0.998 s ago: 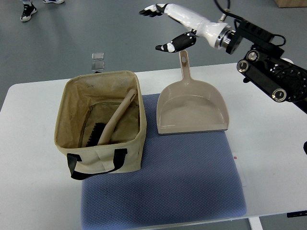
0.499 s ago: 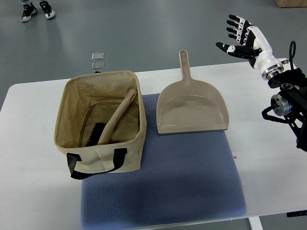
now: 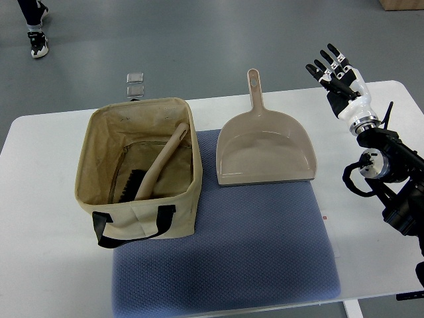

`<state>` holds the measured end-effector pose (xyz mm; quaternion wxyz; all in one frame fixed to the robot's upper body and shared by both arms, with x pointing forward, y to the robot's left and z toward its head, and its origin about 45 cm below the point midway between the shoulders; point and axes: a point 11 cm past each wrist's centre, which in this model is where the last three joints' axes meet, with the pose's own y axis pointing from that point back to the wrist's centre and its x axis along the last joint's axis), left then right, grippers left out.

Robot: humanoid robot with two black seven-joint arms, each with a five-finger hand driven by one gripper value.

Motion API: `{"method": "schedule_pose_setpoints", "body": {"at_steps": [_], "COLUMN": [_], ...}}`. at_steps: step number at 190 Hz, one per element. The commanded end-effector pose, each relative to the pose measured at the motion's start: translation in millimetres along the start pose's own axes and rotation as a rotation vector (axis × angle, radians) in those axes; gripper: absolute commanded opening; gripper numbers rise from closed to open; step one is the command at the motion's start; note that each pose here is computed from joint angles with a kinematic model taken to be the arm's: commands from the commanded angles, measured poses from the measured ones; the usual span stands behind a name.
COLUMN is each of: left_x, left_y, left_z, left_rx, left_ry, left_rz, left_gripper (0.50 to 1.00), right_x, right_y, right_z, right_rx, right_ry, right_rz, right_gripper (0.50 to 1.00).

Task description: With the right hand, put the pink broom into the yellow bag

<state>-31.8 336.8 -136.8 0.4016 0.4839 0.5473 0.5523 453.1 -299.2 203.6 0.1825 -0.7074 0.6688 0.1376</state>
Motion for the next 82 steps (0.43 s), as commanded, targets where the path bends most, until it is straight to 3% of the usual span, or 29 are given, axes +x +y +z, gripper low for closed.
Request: {"method": "schedule_pose_setpoints", "body": {"at_steps": [1,82], "left_x": [0.0,-0.1], "left_y": [0.0,0.0], "left_z": [0.0,0.2], "left_rx": [0.001,-0.001], "left_ry": [0.0,0.0], "left_rz": [0.001,-0.001], "left_gripper": [1.0,1.0], "right_x": [1.1,0.7], "right_y": [0.0,0.9], "right_z": [-0.9,1.3], "right_rx": [0.005,0.004], "right_ry": [-0.013,-0.014], "right_rz": [0.006,0.01], "right_gripper": [0.93,0.93]}}
